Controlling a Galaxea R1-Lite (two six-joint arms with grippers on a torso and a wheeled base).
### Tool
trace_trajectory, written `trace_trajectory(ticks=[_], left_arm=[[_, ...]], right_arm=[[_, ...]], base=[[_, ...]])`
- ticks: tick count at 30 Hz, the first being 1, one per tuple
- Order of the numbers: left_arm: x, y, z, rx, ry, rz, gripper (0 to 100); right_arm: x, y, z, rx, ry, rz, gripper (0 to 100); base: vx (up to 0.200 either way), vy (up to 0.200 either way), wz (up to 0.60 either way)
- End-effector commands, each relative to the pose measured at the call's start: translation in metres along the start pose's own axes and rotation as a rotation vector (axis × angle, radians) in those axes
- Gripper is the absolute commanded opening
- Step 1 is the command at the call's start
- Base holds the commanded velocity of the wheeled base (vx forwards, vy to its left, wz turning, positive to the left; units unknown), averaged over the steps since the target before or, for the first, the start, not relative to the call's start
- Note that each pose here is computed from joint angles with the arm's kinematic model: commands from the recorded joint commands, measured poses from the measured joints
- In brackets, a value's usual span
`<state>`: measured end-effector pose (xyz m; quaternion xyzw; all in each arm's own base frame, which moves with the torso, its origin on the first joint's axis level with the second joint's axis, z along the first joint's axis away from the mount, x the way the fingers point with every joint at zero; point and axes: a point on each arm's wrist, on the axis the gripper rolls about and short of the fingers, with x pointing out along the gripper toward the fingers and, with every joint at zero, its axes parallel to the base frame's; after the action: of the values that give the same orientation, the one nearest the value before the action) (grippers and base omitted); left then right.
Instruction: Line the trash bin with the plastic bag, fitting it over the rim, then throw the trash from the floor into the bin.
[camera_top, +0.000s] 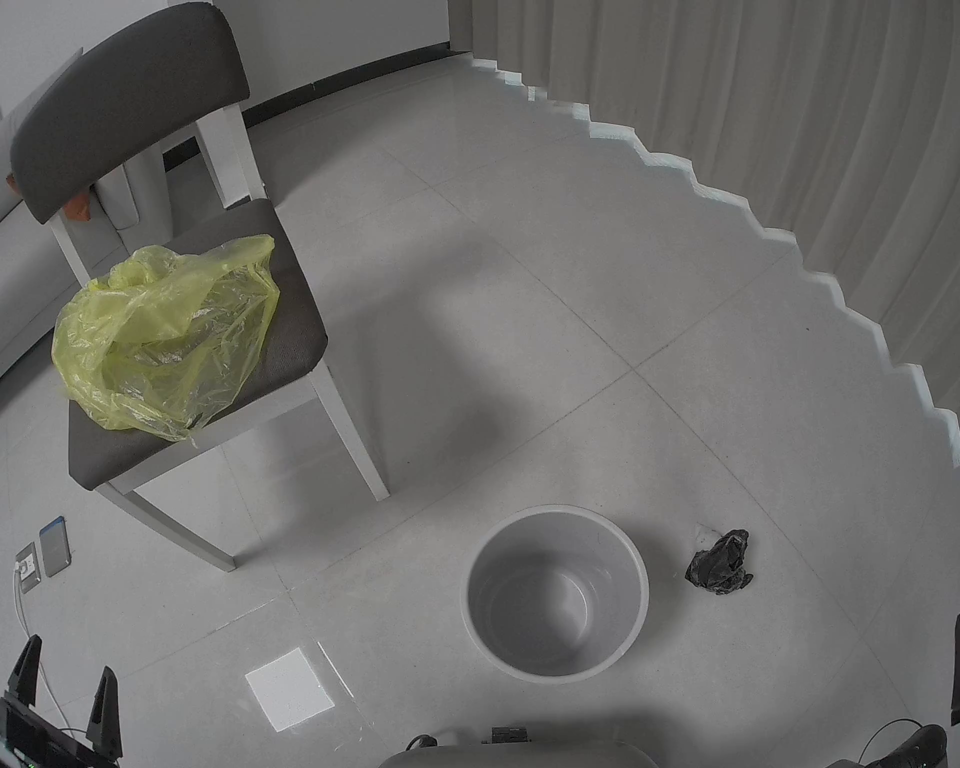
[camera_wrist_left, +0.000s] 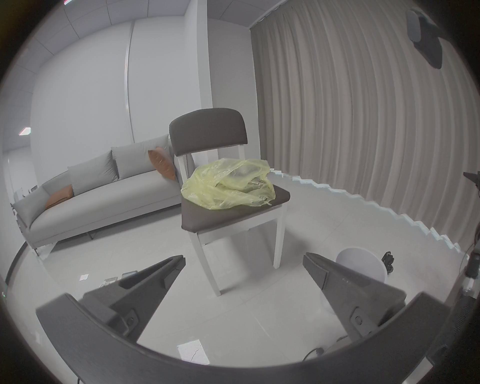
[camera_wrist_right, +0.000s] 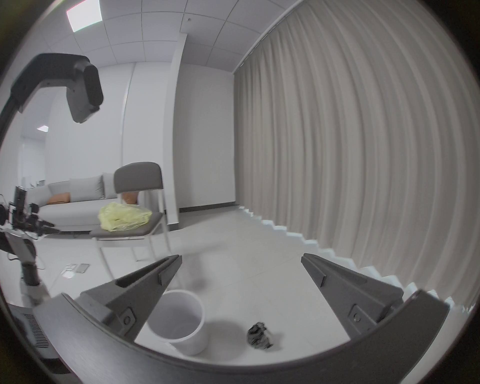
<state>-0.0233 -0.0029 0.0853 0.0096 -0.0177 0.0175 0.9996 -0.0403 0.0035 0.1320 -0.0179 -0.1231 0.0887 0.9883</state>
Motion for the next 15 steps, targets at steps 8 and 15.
trace_trajectory(ticks=[8,15], left_arm=[[0.014,0.007,0.118,-0.107,0.036,0.122,100],[0.079,0.018,0.144,0.027,0.282,0.425,100]], right_arm=[[0.023,0.000,0.014,0.075,0.309,0.014,100],[0.065,-0.012,0.047,0.084,0.525,-0.042,100]], base=[[0.000,0.000,0.00],[0.000,0.000,0.00]])
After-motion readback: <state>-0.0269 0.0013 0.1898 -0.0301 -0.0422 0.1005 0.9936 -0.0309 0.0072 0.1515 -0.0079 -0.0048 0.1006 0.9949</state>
